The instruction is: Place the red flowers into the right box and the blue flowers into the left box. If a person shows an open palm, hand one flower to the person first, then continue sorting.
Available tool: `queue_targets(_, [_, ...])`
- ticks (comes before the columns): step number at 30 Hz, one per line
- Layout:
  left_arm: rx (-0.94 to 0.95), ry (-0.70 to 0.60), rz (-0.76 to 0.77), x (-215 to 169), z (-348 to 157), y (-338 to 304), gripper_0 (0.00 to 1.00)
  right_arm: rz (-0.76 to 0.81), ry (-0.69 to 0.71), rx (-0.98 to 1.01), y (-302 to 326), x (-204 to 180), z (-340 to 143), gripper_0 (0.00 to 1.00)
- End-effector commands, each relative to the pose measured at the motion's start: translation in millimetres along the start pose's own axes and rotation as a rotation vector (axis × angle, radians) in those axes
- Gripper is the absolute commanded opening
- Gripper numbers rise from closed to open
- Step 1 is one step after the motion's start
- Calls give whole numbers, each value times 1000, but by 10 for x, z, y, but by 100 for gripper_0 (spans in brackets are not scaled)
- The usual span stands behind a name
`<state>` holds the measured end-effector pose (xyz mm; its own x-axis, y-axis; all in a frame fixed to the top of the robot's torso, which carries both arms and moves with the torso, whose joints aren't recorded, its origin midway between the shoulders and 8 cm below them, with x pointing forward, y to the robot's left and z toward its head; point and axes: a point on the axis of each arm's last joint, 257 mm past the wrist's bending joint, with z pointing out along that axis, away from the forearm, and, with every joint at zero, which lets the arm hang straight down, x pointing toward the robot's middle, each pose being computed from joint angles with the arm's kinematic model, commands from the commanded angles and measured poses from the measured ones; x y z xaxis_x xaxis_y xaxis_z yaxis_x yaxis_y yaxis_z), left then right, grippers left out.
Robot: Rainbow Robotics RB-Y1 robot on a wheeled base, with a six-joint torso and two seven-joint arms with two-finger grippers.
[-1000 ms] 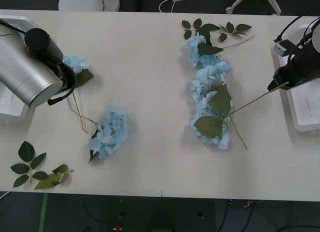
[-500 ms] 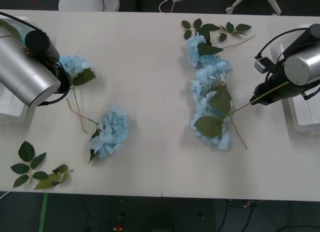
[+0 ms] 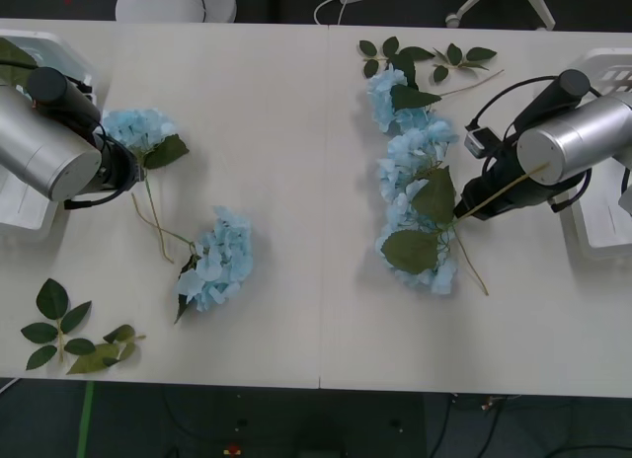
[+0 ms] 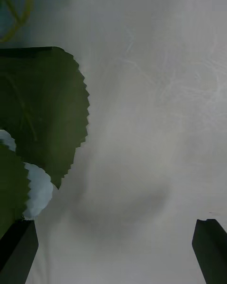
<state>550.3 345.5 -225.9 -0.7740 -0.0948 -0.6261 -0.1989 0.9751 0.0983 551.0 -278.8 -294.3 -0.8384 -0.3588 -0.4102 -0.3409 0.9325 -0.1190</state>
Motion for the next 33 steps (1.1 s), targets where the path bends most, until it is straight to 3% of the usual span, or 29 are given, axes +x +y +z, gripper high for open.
queue_targets(1, [83, -51, 6, -293, 45, -289, 100, 31, -30, -34, 313, -122, 35, 96])
queue_targets(8, [188, -48, -6, -338, 260, -552, 100, 67, -40, -56, 545, -185, 90, 96])
queue_targets(17, [219, -50, 88, -241, 509, -869, 100, 71, -37, -73, 694, -200, 122, 96])
queue_targets(18, [220, -59, 95, -238, 551, -889, 100, 69, -38, -72, 692, -204, 117, 91])
queue_targets(20, [221, -52, 92, -160, 647, -902, 100, 65, -40, -60, 659, -214, 116, 68])
queue_targets(22, [217, -42, 87, -117, 703, -893, 100, 58, -42, -48, 629, -215, 121, 54])
queue_targets(30, [217, -27, 109, -26, 771, -930, 100, 71, -51, -43, 592, -225, 191, 56])
queue_targets(31, [217, -24, 119, 1, 779, -946, 93, 78, -53, -46, 596, -218, 222, 57])
queue_targets(32, [215, -23, 126, 14, 785, -943, 71, 83, -57, -48, 598, -223, 243, 57])
queue_targets(33, [216, -22, 127, 22, 786, -954, 57, 84, -59, -47, 591, -231, 250, 57])
